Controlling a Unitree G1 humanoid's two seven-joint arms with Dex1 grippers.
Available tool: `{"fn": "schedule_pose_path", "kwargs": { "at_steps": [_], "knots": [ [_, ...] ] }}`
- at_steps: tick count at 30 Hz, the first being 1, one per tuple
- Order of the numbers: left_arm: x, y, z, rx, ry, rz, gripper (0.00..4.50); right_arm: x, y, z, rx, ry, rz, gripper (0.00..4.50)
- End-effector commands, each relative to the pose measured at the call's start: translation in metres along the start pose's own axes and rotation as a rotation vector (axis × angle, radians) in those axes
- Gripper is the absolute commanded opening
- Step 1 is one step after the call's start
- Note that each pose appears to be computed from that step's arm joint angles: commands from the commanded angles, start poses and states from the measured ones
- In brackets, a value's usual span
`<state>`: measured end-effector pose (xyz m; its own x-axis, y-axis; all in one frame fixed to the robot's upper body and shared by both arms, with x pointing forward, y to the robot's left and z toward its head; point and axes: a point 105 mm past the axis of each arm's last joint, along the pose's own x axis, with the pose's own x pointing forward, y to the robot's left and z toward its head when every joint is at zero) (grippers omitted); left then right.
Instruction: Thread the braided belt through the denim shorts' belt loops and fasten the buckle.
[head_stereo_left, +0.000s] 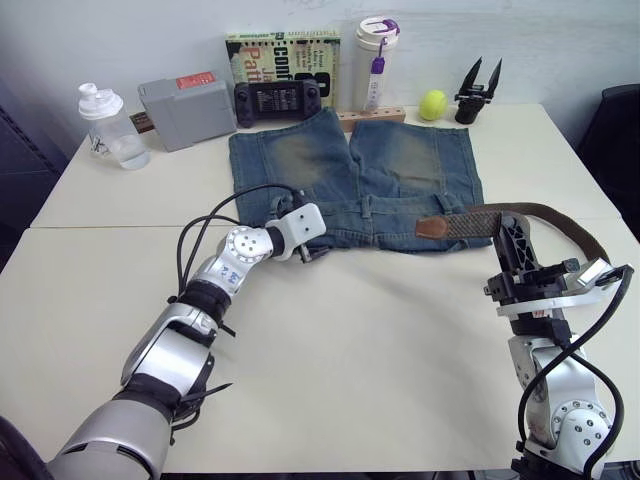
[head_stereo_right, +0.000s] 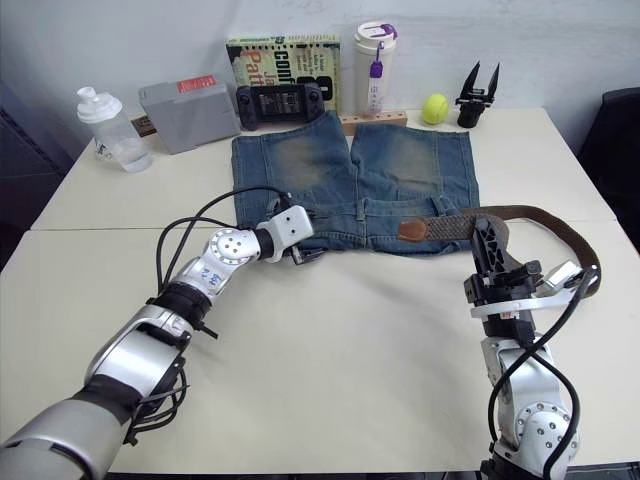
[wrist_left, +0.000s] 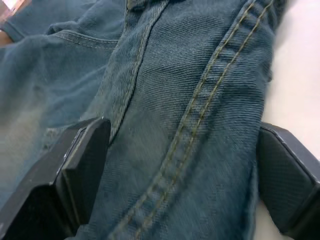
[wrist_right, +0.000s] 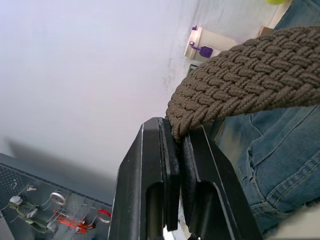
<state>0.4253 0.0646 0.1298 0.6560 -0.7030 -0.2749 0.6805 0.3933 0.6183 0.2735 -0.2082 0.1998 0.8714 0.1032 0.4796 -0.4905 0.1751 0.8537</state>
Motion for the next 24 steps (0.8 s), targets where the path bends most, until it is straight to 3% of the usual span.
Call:
{"fn": "schedule_pose_path", "kwargs": {
  "at_steps": [1, 7, 8, 13, 16, 20, 24],
  "knots": [
    [0.005, -0.005, -0.017, -0.006, 0.045, -0.002, 2.56, 0.000, 0.013, 0.003, -0.007, -0.010, 0.050, 0.00],
    [0.005, -0.007, -0.023, -0.016, 0.065, -0.015, 0.24, 0.001, 0.013, 0.002, -0.015, -0.007, 0.045, 0.00],
    [0.005, -0.006, -0.024, -0.016, 0.067, -0.016, 0.05, 0.001, 0.013, 0.001, -0.016, -0.006, 0.044, 0.00],
    [-0.010, 0.001, -0.023, -0.043, 0.003, 0.008, 0.03, 0.002, 0.012, 0.003, -0.026, -0.017, 0.032, 0.00],
    [-0.039, 0.004, -0.018, -0.046, -0.082, 0.037, 0.03, 0.002, 0.014, 0.008, -0.047, -0.026, 0.032, 0.00],
    [-0.087, -0.015, -0.018, -0.056, -0.103, 0.051, 0.03, 0.003, 0.018, 0.014, -0.066, -0.036, 0.036, 0.00],
    [-0.140, -0.051, -0.020, -0.133, -0.104, 0.041, 0.03, 0.005, 0.022, 0.016, -0.082, -0.013, 0.035, 0.00]
  ]
}}
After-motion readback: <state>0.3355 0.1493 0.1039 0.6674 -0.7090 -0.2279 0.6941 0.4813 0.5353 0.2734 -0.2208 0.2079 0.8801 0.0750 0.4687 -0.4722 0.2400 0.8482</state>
